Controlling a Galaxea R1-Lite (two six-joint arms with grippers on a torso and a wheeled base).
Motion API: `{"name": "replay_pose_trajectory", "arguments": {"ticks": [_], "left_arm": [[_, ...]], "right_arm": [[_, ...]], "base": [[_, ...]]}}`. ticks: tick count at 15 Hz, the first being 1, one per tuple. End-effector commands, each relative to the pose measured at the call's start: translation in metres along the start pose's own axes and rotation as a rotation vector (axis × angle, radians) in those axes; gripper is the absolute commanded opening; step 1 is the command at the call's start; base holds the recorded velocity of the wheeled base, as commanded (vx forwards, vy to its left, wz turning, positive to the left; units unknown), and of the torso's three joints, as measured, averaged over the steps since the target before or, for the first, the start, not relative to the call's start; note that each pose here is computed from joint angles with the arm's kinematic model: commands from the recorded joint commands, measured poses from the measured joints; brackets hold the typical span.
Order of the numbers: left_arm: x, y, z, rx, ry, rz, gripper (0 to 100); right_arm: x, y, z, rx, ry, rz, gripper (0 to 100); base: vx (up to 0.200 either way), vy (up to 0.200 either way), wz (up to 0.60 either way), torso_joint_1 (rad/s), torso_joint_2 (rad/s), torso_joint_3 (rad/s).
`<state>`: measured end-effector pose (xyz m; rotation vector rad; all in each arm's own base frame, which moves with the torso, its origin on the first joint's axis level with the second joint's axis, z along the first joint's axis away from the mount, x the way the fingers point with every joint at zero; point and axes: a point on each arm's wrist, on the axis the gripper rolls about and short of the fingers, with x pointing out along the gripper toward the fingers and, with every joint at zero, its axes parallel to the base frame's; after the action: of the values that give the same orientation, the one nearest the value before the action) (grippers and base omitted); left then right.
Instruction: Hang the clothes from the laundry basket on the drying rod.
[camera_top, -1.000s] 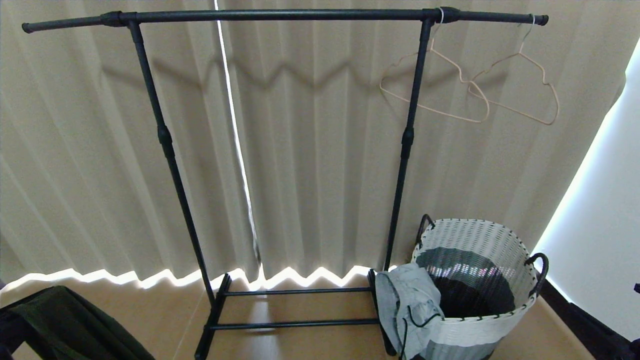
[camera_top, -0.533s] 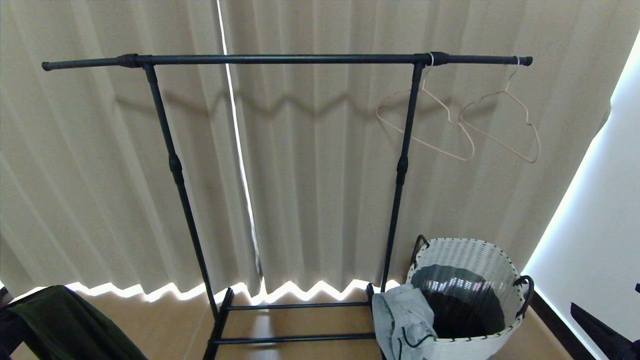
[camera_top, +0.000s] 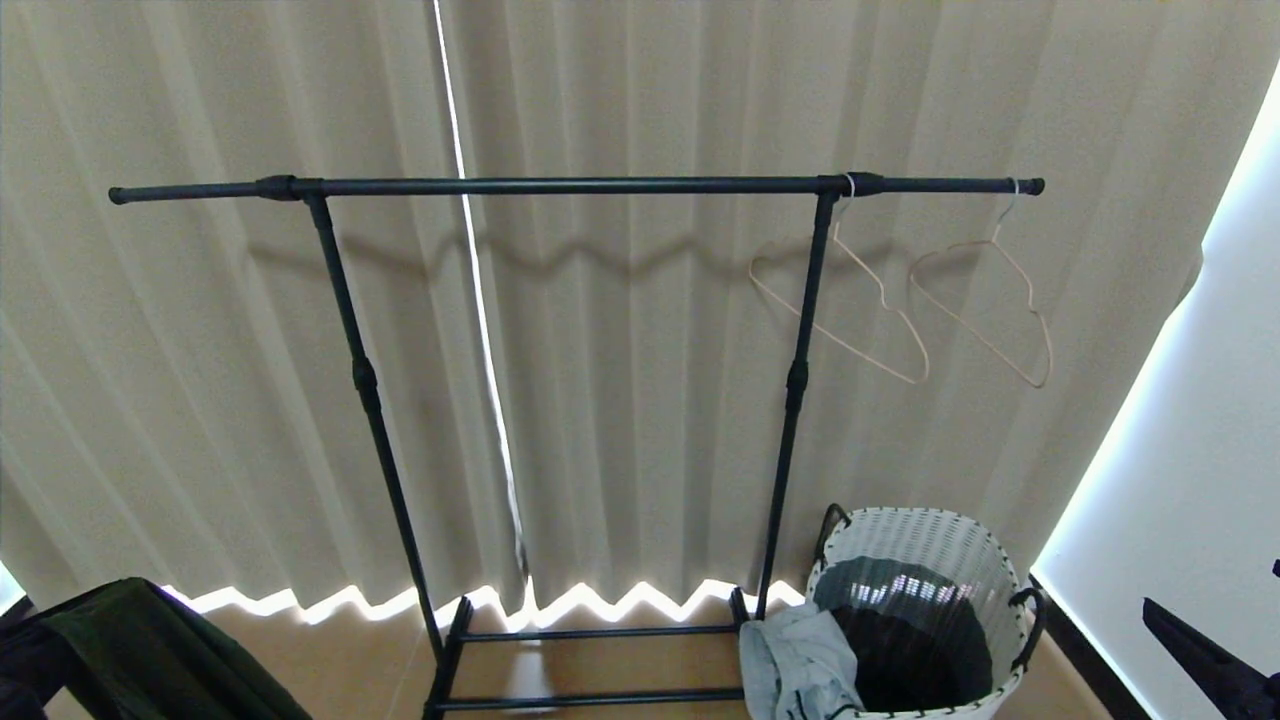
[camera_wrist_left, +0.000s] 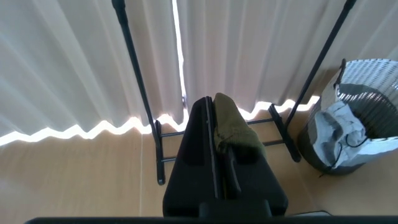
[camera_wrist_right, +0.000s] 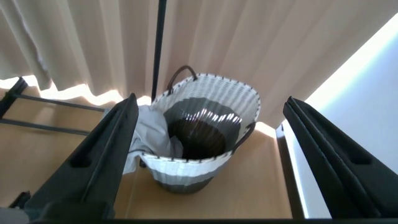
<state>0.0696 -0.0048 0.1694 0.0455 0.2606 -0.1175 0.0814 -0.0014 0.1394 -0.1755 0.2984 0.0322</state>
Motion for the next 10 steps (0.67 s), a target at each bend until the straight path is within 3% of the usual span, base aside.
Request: {"name": "replay_pose_trajectory", "arguments": {"ticks": [1,7,10], "left_arm": [[0.001,0.0,-0.001,0.001,0.008,0.0,0],[0.0005,-0.0001,-0.0008,0.003,0.004,-0.002,0],[0.0005,-0.0002,-0.003,0.004,0.01,-0.002,0]], "right_arm": [[0.0,-0.0001,0.0003,0.0,-0.002,0.0,100],[-0.0008,0.0,0.0002,0.0,-0.007,0.0,100],[-0.0008,0.0003,-0.0002,-0.001,-0.006,0.004,100]], "base": [[0.0,0.0,0.0,0.232,-0.51,-0.276],[0.0,0.0,0.0,0.239,-0.53,-0.286],[0.0,0.0,0.0,0.116,-0.24,-0.133]]}}
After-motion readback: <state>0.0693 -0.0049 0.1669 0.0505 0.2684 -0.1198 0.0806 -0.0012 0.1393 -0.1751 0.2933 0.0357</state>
